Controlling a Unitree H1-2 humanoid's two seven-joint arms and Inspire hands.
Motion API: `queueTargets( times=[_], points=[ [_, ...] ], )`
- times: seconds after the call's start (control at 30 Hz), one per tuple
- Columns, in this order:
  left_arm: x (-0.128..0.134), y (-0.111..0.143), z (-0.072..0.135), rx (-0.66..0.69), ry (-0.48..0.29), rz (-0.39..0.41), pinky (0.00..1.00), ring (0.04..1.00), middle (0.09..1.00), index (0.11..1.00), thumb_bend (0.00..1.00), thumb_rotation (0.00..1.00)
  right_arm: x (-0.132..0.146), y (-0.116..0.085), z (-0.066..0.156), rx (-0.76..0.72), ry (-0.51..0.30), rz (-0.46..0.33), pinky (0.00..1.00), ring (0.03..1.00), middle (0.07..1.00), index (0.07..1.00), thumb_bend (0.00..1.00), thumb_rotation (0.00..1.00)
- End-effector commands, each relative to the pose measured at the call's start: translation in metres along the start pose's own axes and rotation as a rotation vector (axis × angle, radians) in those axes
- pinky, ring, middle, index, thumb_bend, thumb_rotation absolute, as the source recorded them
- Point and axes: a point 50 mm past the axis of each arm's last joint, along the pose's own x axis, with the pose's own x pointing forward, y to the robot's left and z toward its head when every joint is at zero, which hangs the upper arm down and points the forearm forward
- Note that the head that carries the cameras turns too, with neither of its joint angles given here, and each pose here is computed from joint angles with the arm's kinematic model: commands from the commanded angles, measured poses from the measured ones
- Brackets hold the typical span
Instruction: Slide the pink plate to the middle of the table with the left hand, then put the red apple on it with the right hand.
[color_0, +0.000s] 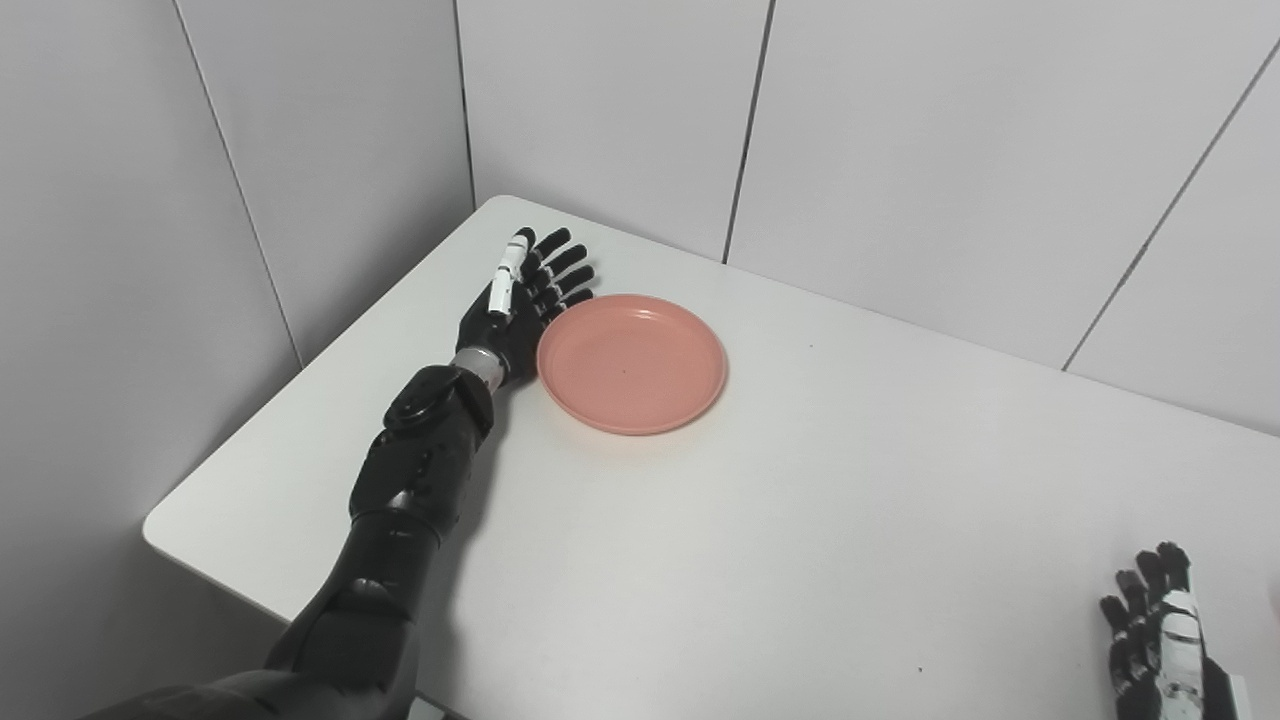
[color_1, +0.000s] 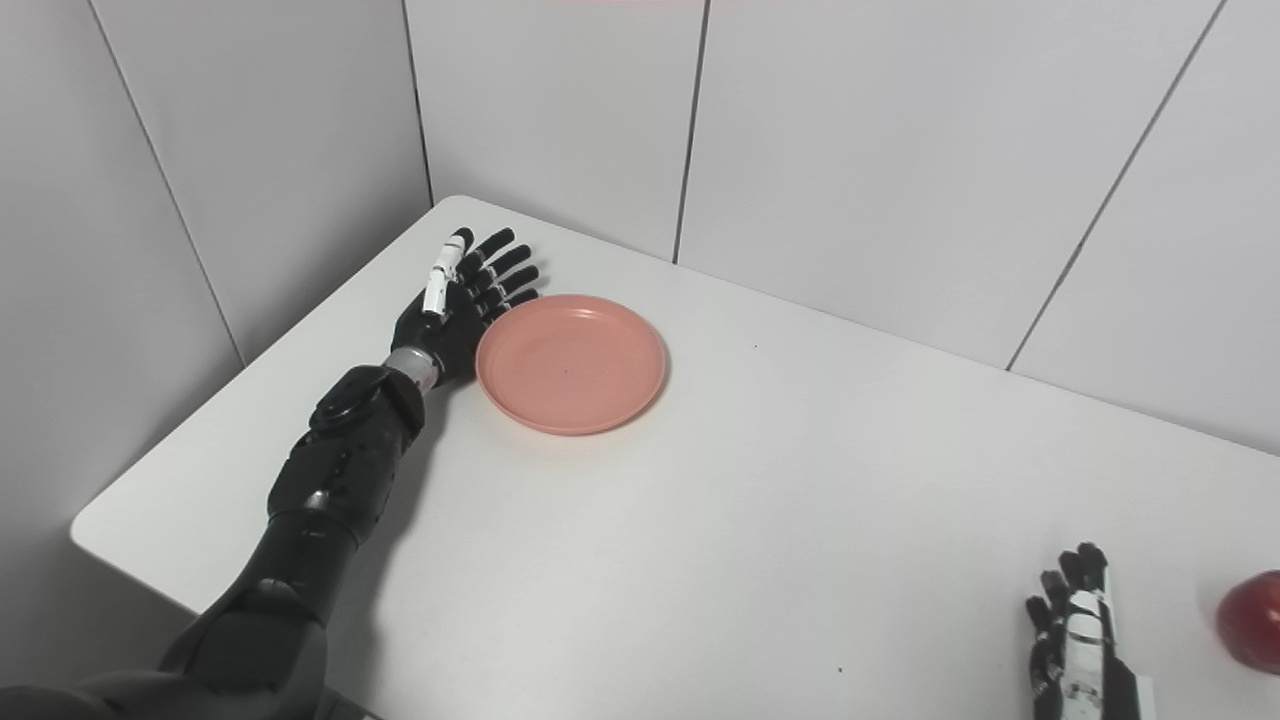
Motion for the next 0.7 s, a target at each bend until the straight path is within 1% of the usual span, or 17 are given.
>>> queueTargets(
  times=[0.0, 0.3, 0.57, 0.67],
  points=[
    [0.003, -0.006, -0.006, 0.001, 0.026, -0.002, 0.87, 0.866, 0.875, 0.861, 0.32, 1.0, 0.007, 0.002, 0.012, -0.008, -0.075, 0.009, 1.0, 1.0, 1.0, 1.0, 0.09, 1.0],
    [0.003, -0.011, -0.01, 0.004, 0.032, -0.015, 0.87, 0.872, 0.88, 0.861, 0.31, 1.0, 0.007, 0.002, 0.011, -0.021, -0.079, 0.01, 1.0, 0.996, 1.0, 1.0, 0.08, 1.0],
    [0.002, -0.015, -0.014, 0.014, 0.043, -0.033, 0.88, 0.878, 0.888, 0.868, 0.31, 1.0, 0.007, 0.002, 0.01, -0.018, -0.079, 0.017, 1.0, 1.0, 1.0, 1.0, 0.13, 1.0],
    [0.003, -0.017, -0.015, 0.015, 0.051, -0.034, 0.87, 0.874, 0.885, 0.867, 0.31, 1.0, 0.007, 0.003, 0.011, -0.016, -0.08, 0.015, 1.0, 1.0, 1.0, 1.0, 0.12, 1.0]
  ],
)
